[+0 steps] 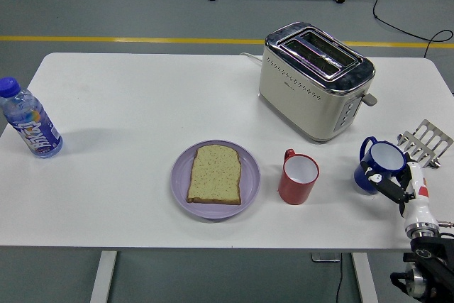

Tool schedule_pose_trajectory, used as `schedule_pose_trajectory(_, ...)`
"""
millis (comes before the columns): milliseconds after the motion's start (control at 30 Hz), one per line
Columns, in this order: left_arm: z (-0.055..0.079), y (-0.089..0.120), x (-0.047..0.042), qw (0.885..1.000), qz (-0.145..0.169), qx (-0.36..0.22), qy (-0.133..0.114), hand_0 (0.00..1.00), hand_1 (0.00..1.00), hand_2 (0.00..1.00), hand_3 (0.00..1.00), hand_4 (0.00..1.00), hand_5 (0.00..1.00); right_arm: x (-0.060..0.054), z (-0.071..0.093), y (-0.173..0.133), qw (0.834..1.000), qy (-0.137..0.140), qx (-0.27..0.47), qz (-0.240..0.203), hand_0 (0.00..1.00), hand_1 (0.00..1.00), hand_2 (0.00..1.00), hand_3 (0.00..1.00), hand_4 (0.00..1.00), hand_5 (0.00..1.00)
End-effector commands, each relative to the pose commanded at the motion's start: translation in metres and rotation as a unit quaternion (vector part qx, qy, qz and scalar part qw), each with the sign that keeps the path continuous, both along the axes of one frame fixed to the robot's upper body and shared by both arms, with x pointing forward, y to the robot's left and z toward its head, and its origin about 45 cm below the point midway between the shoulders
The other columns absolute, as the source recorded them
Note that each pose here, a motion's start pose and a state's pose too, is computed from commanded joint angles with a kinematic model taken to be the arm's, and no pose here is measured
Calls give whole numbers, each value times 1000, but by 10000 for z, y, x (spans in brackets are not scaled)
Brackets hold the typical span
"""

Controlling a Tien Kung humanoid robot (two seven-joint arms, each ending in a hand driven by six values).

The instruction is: Pick up the cup,pour liquid into bread,place the cup on the desk

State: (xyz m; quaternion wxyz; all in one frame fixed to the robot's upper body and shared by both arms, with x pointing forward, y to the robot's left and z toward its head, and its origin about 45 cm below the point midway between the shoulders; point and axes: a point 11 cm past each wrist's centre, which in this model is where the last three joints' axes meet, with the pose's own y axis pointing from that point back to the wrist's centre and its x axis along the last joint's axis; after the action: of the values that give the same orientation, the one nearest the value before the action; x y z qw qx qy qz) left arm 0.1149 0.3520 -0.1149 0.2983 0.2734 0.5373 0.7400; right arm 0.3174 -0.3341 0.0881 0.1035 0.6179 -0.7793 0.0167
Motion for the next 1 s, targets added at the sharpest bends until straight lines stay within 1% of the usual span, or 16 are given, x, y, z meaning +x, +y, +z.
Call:
schedule_pose_trajectory(100,-1,-1,-5,1000,0,0,0,690,756,773,611,396,998,18,47,-12,1000,-7,-3,-1,547,540,591,696,734,12)
schedule_pose_trajectory(133,-2,0,-8,1000,0,0,1,690,756,773,611,396,998,27,69,-13,1000,-10,-5,0,488,498,568,677,731,10)
schedule_pose_trajectory(233,-4,-1,-15,1000,0,0,1,690,756,773,611,396,998,56,141,-6,1000,-20,-12,5,488,498,568,677,731,10)
schedule_pose_trajectory(300,-4,2,-18,1000,1,0,0,690,756,773,611,396,998,104,240,17,999,-34,-16,13,488,498,568,677,731,10)
schedule_pose_trajectory(333,-4,2,-18,1000,1,0,0,690,756,773,611,396,998,112,255,20,999,-36,-17,14,471,480,560,663,730,9)
schedule_pose_trajectory(500,-2,8,-10,1000,3,0,-2,690,756,773,611,396,998,198,411,86,998,-51,-11,32,471,480,560,663,730,9)
schedule_pose_trajectory(600,-1,8,-7,1000,5,0,-3,690,756,773,611,396,998,230,470,103,998,-57,-11,38,465,476,558,649,730,10)
schedule_pose_trajectory(667,0,10,-5,1000,5,0,-4,690,756,773,611,396,998,278,546,124,997,-62,-11,44,465,476,558,649,730,10)
schedule_pose_trajectory(900,3,16,3,1000,6,0,-5,690,756,773,611,396,998,380,718,198,995,-70,-16,64,463,472,555,645,725,4)
schedule_pose_trajectory(1000,4,19,6,1000,7,1,-6,690,756,773,611,396,998,425,830,254,994,-75,-21,76,456,465,552,640,729,6)
